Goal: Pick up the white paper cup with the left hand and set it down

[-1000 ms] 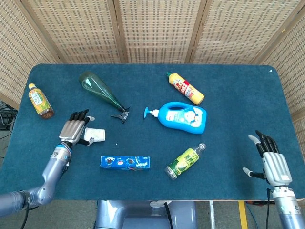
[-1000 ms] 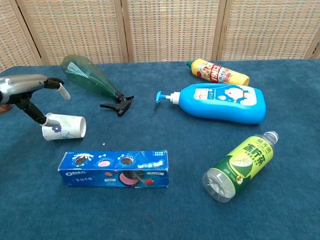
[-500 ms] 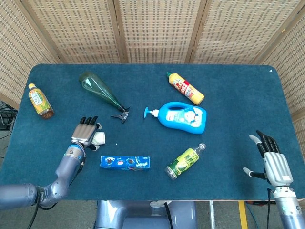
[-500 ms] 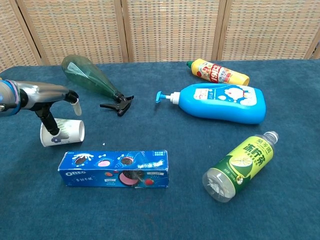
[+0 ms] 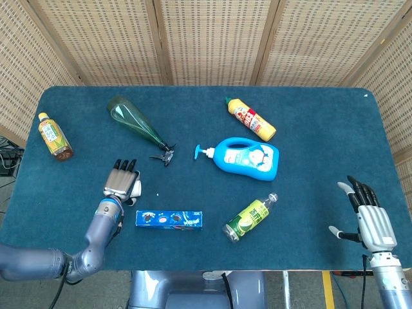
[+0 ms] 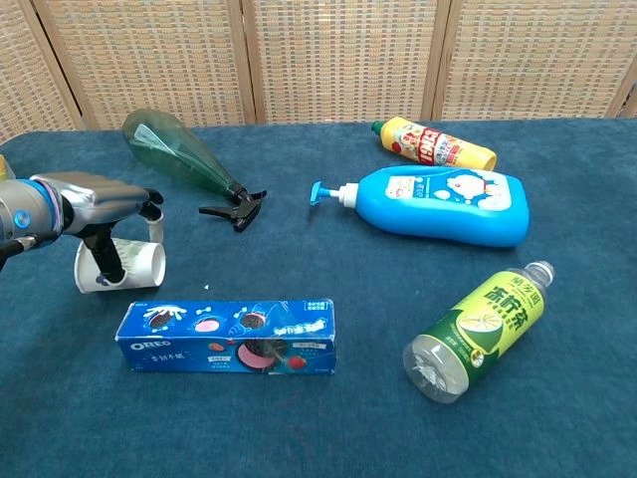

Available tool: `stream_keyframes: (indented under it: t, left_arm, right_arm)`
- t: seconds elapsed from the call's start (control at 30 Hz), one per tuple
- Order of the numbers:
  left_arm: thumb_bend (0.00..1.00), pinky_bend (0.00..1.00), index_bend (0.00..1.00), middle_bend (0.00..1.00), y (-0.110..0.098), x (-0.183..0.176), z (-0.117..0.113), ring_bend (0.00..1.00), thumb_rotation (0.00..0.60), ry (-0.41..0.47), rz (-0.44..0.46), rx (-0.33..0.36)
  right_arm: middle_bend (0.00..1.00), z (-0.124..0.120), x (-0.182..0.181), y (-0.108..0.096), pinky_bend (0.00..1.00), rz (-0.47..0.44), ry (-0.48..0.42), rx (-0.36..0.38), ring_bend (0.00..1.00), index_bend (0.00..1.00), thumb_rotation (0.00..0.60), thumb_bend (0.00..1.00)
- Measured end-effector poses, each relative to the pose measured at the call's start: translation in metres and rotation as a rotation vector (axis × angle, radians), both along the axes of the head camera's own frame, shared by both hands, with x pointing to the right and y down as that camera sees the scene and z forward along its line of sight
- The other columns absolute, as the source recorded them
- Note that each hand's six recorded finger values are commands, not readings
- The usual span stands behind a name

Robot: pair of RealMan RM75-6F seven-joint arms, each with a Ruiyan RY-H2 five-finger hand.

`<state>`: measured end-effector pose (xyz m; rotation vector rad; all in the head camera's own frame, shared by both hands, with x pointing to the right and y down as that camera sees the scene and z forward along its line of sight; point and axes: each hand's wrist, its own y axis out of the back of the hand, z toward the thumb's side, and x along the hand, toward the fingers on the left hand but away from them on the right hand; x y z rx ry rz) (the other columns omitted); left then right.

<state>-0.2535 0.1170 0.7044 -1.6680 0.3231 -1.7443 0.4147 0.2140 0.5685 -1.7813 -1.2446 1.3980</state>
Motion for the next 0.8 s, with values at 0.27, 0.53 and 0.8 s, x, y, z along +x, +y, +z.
stream_keyframes:
  t: [0.27,0.53,0.8]
  left_arm:
    - [0.36,0.0,0.42,0.0,-0.001,0.002,-0.002,0.0,0.595,0.021,-0.001,0.026]
    - [0.36,0.0,0.43,0.0,-0.003,0.002,-0.007,0.0,0.596,0.101,-0.058,0.06]
    - [0.35,0.0,0.45,0.0,-0.008,-0.001,-0.017,0.0,0.6,0.36,-0.258,0.133]
  right_arm:
    - [0.0,-0.001,-0.001,0.0,0.0,0.0,-0.011,0.003,0.0,0.0,0.6,0.09]
    - [0.0,-0.001,0.0,0.0,0.0,0.003,-0.013,0.007,0.0,0.0,0.6,0.09]
    - [0.0,0.0,-0.002,0.001,0.0,-0.005,-0.008,0.002,0.0,0.0,0.6,0.09]
